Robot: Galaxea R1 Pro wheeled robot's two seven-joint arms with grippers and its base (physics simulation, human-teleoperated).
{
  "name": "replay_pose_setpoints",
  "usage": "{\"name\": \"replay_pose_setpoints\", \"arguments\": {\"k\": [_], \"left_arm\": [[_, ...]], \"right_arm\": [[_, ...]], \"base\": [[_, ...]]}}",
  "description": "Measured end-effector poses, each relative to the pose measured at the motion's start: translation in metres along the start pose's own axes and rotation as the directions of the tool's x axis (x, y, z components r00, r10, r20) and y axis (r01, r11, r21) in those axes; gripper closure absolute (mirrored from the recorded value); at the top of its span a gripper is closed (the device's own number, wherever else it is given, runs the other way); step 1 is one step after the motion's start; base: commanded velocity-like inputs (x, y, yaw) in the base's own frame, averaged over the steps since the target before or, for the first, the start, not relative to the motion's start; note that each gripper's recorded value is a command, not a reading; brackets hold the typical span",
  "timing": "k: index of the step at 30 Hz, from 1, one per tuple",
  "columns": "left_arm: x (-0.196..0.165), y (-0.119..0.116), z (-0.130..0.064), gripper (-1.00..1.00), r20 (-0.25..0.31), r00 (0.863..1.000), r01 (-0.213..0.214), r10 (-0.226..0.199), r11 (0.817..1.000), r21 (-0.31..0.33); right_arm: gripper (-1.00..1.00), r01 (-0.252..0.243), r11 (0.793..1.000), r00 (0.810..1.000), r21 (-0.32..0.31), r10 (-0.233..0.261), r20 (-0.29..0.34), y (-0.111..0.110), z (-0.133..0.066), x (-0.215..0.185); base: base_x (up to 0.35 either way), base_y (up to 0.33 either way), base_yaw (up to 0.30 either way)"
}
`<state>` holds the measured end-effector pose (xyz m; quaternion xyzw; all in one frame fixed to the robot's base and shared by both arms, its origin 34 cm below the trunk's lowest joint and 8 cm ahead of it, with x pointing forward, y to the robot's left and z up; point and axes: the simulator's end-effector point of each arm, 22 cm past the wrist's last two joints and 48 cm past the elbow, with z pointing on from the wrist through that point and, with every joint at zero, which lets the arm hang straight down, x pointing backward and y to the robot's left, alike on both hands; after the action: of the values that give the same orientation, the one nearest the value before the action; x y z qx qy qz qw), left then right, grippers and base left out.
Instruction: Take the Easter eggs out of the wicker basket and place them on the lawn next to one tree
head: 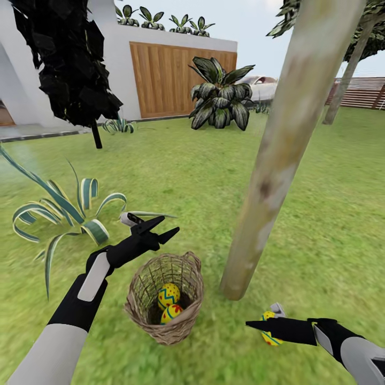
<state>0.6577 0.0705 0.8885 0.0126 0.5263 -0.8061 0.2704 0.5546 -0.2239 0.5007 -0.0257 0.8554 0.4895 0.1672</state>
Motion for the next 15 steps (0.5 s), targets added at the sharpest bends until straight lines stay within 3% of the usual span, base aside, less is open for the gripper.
{"name": "replay_pose_setpoints", "arguments": {"k": [15], "left_arm": [[-0.014, -0.023, 0.014, -1.00, 0.000, 1.000, 0.001, -0.001, 1.000, -0.002]], "right_arm": [[-1.00, 0.001, 1.000, 1.000, 0.000, -0.001, -0.001, 0.024, -0.012, -0.014]], "base": [[-0.016, 0.291, 0.000]]}}
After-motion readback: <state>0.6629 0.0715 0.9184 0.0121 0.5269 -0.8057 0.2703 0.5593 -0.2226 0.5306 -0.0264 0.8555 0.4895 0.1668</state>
